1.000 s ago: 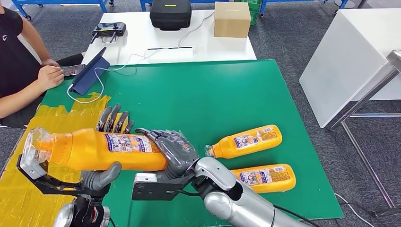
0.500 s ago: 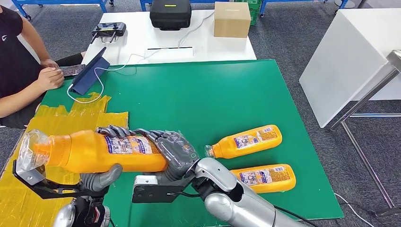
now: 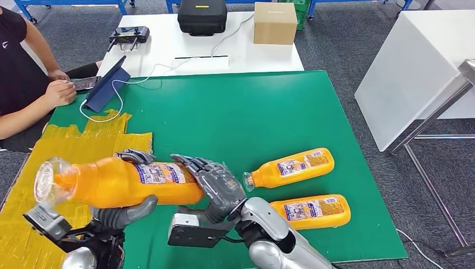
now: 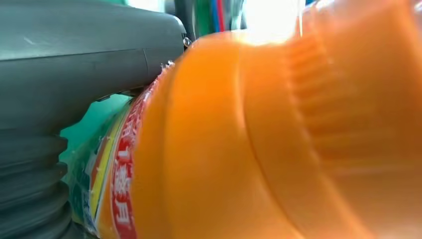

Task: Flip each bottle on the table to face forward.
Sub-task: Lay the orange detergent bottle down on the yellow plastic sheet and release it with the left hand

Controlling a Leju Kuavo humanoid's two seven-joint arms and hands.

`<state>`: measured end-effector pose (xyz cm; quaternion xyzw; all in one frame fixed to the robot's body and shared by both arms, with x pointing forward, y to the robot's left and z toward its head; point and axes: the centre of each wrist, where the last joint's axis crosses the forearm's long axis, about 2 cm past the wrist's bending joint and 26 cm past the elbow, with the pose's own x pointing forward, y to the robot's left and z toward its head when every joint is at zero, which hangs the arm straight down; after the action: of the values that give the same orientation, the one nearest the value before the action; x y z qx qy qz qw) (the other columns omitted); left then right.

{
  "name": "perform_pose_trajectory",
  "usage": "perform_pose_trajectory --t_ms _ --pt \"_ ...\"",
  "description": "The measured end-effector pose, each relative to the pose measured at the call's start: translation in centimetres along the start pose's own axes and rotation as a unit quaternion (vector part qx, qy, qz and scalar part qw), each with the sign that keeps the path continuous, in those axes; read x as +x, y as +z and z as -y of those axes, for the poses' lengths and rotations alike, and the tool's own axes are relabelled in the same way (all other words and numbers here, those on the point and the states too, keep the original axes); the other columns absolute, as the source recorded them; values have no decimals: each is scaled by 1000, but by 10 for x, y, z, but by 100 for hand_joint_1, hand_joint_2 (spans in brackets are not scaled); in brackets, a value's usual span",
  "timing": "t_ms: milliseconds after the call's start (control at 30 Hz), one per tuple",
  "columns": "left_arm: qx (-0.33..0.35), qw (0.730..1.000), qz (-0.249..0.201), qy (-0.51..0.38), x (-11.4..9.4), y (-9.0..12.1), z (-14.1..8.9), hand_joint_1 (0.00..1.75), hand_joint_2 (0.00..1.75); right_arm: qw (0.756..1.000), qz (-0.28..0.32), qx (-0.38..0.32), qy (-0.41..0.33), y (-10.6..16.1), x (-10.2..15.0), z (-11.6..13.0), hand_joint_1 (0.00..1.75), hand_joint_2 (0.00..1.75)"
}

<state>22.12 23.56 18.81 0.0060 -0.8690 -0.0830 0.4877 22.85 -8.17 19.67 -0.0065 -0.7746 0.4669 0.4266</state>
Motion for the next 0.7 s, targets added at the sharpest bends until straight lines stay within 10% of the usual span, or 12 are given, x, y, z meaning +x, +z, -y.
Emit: perform_pose_trajectory --t_ms 233,600,700 --pt "59 919 -34 -388 -24 27 -71 175 175 998 -10 -65 -4 35 -2 16 0 0" --pt "-11 816 -126 -564 -55 77 -124 175 175 995 -19 -103 2 80 -5 30 0 0" --pt "-34 799 -137 -585 -60 82 -129 175 175 995 -19 -101 7 84 -4 32 0 131"
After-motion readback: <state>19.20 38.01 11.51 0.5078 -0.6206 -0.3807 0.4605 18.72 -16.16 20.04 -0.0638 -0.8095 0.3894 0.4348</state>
